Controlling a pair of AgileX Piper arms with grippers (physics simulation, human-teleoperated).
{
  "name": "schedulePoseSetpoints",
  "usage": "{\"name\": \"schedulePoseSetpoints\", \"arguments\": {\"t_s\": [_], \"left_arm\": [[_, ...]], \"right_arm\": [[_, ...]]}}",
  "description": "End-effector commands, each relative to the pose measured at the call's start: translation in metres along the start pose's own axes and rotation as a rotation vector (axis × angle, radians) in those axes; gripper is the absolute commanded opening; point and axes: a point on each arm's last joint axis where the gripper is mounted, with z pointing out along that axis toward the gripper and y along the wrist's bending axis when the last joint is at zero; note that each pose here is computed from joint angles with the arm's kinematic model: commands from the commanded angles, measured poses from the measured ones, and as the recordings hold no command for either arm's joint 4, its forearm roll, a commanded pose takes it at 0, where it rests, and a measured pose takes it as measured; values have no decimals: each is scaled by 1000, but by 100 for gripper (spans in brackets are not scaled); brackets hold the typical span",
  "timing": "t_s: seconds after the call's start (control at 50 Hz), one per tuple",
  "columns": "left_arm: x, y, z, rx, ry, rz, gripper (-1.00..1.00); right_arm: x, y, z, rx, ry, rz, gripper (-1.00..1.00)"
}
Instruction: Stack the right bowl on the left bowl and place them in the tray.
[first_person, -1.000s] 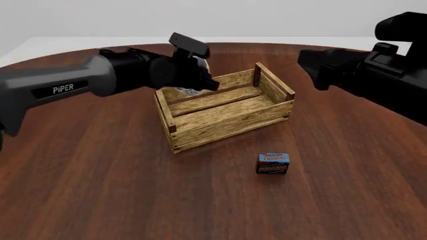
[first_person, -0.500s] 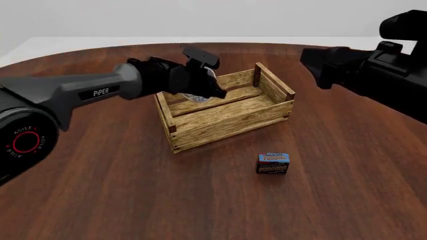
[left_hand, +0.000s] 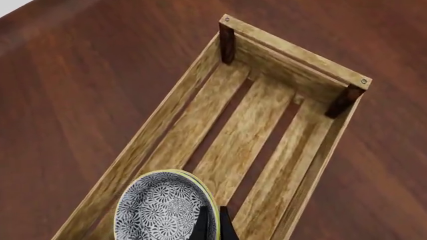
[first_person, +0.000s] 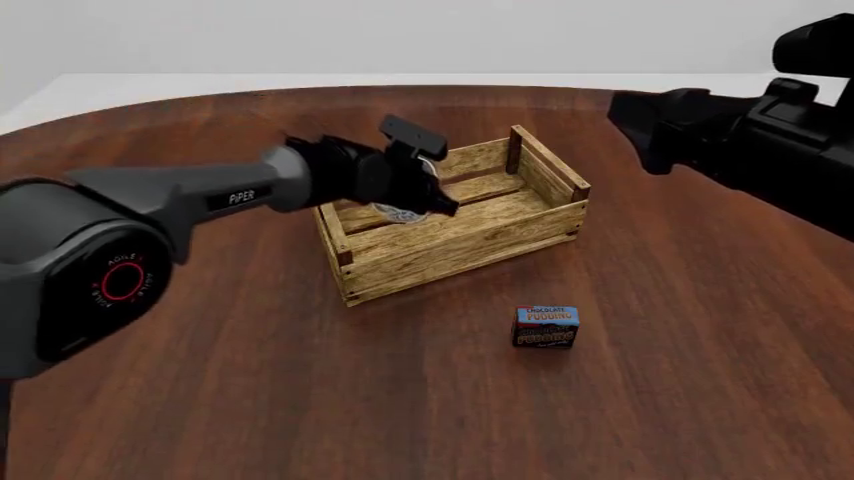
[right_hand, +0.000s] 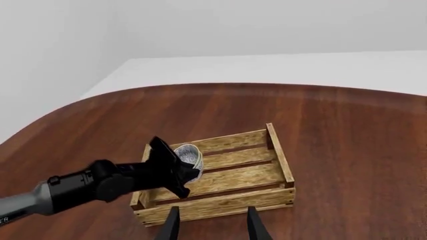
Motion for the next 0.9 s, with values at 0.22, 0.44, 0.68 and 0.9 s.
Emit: {"name": "schedulePoseSetpoints", "arguments": {"t_s": [0.22, 0.44, 0.68, 0.9], "left_arm": [[12, -2, 18, 1, 25, 27, -100], [16, -2, 23, 1, 37, 26, -100], [17, -5, 26, 6, 42, 28, -100], [16, -10, 24, 14, 43, 31, 100]], "right_arm": [[-1, 0, -2, 1, -3, 0, 100], [-1, 0, -3, 1, -5, 0, 100], [-1, 0, -5, -1, -9, 0, 100], [-2, 0, -6, 0, -11, 1, 100]]}}
